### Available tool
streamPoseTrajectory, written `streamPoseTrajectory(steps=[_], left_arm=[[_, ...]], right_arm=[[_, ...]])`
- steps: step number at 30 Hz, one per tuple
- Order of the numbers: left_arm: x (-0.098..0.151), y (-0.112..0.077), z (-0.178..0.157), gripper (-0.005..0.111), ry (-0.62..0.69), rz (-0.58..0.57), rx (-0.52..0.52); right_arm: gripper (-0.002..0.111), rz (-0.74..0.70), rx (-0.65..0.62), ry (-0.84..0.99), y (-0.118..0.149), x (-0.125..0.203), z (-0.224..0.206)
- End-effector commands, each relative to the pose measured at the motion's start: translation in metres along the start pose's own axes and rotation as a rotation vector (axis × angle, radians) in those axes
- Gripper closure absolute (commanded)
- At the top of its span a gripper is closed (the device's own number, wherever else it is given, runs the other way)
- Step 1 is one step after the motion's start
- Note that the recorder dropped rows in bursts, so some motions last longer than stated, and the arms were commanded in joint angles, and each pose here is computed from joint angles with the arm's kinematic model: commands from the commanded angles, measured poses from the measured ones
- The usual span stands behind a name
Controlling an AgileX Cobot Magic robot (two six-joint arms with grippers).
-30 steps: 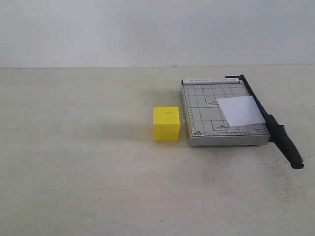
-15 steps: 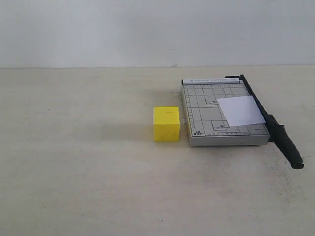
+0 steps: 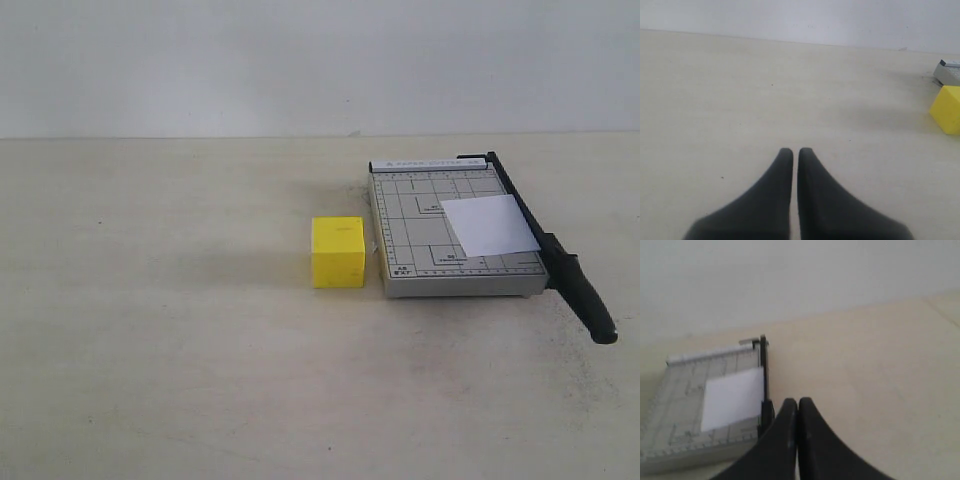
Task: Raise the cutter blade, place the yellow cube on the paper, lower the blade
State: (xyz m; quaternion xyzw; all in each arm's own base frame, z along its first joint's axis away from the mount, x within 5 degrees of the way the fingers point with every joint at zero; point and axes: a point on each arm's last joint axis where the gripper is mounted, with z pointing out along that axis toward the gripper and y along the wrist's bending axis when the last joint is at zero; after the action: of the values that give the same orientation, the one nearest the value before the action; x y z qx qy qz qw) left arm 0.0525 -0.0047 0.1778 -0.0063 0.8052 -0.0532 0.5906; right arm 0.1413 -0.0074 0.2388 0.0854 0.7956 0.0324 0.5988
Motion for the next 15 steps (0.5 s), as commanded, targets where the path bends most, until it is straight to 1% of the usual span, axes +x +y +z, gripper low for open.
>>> streamPoseTrajectory(steps=[1, 3, 5, 6, 7, 8, 9, 11, 12, 15], left_arm=[[-0.003, 0.000, -0.001, 0.102, -0.025, -0.012, 0.003], [-0.003, 0.000, -0.001, 0.102, -0.025, -0.012, 0.003], [-0.003, 0.000, -0.001, 0.102, -0.025, -0.012, 0.003], [-0.003, 0.000, -0.001, 0.102, -0.025, -0.012, 0.003], [-0.003, 0.000, -0.001, 0.102, -0.025, -0.012, 0.003], [-0.003, 0.000, -0.001, 0.102, -0.025, -0.012, 0.003], [-0.003, 0.000, -0.001, 0.102, -0.025, -0.012, 0.003], [-0.003, 0.000, -0.001, 0.102, -0.025, -0.012, 0.003], [-0.003, 0.000, -0.001, 0.102, -0.025, -0.012, 0.003], [-0.003, 0.000, -0.001, 0.102, -0.025, -0.012, 0.003]], right_arm=[[0.108, -0.088, 0.020, 0.229, 0.000, 0.006, 0.049], [0.103, -0.088, 0.028, 0.290, 0.000, 0.008, 0.062], [0.088, -0.116, 0.036, 0.374, -0.001, 0.013, 0.071], [0.080, -0.136, 0.036, 0.405, -0.002, 0.015, 0.073], [0.058, -0.140, 0.039, 0.434, -0.002, 0.017, 0.075], [0.052, -0.134, 0.040, 0.431, -0.002, 0.016, 0.076], [0.049, -0.093, 0.047, 0.434, -0.001, 0.014, 0.076], [0.049, -0.064, 0.031, 0.462, 0.005, 0.015, 0.076], [0.049, -0.076, 0.008, 0.465, 0.011, 0.016, 0.075], [0.049, -0.240, -0.102, 0.482, 0.031, 0.031, 0.088]])
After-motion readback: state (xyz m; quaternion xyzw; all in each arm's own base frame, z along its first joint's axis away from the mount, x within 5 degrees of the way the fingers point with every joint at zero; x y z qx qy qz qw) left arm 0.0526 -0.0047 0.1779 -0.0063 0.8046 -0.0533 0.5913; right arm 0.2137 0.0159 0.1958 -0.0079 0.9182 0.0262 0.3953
